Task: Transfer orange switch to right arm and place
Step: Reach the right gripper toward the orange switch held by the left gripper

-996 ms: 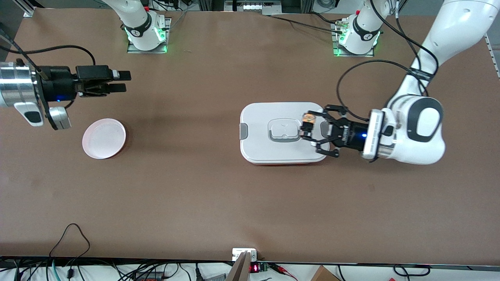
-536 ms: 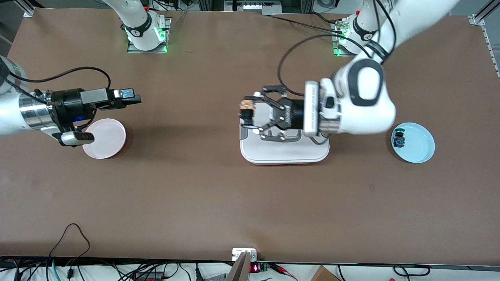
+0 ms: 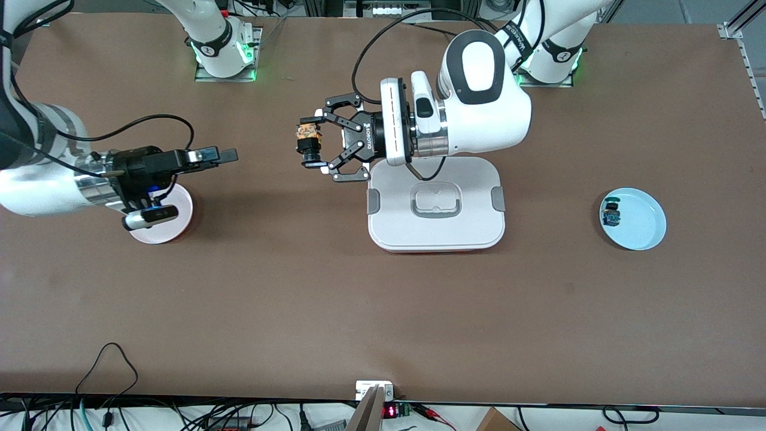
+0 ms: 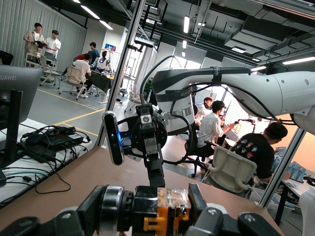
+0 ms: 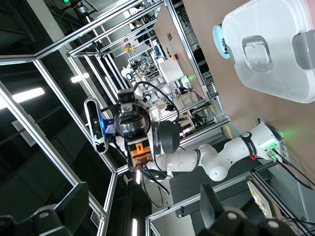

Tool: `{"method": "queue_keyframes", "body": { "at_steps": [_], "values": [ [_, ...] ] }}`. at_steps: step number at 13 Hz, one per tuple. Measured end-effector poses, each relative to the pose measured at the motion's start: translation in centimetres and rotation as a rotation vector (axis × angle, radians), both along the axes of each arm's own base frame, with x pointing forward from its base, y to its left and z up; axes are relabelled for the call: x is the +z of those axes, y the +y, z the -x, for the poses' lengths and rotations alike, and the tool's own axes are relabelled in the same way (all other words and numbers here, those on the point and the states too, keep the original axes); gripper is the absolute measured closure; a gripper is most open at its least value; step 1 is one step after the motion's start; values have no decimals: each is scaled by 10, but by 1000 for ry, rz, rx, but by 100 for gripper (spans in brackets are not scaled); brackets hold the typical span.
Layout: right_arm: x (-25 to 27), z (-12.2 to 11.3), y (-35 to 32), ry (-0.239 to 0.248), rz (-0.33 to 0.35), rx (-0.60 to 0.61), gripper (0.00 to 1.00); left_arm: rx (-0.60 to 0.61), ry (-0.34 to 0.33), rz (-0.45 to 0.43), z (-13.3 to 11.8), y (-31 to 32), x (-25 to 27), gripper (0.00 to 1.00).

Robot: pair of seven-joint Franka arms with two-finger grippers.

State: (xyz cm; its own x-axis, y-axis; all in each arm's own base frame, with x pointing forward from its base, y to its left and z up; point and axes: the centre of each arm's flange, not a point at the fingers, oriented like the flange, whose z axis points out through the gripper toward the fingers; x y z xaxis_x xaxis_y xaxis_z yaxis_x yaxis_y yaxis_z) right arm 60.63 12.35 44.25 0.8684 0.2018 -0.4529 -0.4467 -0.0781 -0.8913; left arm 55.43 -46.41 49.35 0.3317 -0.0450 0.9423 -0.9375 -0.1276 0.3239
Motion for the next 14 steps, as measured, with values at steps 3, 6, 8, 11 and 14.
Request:
{"method": "queue_keyframes", "body": {
  "at_steps": [3, 6, 8, 11, 14],
  "values": [
    [-2, -1, 43, 27, -13, -37, 0, 10, 2, -2, -5, 5, -1, 27],
    [6, 3, 81, 62, -27, -43, 0, 10, 2, -2, -5, 5, -1, 27],
    [10, 5, 97, 100, -26, -56, 0, 10, 2, -2, -5, 5, -1, 27],
    [12, 9, 112, 152, -30, -49, 0, 10, 3, -2, -5, 5, -1, 27],
    [12, 13, 123, 190, -25, -32, 0, 10, 3, -2, -5, 5, -1, 27]
  ]
}}
